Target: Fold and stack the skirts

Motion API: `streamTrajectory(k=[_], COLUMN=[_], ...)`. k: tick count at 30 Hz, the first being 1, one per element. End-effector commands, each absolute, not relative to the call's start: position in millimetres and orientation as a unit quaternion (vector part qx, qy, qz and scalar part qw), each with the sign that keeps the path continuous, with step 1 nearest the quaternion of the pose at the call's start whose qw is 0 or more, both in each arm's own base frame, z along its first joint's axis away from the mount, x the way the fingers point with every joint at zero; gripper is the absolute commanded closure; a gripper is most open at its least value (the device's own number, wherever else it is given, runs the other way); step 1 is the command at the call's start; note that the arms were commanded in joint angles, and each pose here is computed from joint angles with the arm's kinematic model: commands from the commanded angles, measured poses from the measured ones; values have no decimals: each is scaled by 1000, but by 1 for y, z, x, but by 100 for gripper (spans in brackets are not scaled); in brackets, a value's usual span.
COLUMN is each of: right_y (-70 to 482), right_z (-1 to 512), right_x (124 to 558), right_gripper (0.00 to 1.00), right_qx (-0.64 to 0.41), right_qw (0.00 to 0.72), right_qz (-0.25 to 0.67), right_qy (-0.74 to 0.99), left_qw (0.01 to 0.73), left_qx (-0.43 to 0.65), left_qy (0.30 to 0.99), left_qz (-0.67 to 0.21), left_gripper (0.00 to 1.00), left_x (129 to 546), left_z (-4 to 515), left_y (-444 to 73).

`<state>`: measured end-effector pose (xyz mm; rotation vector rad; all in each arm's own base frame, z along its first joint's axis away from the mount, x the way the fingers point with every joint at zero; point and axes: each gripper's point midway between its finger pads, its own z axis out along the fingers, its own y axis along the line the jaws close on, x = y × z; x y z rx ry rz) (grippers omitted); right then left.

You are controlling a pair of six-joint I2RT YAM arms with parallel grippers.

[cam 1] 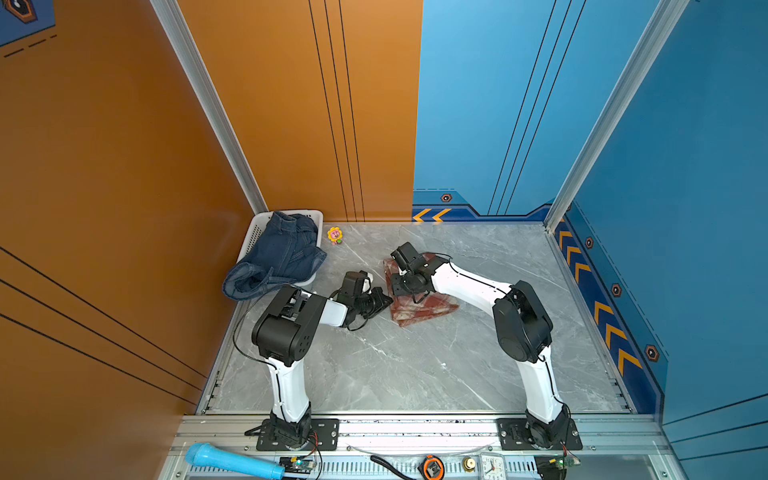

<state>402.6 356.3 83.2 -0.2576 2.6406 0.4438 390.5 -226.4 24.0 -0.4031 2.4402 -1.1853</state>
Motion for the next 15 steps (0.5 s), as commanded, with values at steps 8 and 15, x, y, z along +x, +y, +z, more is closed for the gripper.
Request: streamTrajectory(k=[8,15], right_y=[323,268], right_z=[113,135], right_x=[420,433], right_gripper=[44,41], right_qx=[-23,19], right_qw=[246,280], right_qz=[233,228], right_qy=[941,932], left_qw=[154,194], left_qx=[-180,-171], left_qy=[895,889], left_qz=[-377,-379], left_gripper=[100,75], left_x=[369,380], left_z=[-11,14], left_y=[-207,-205])
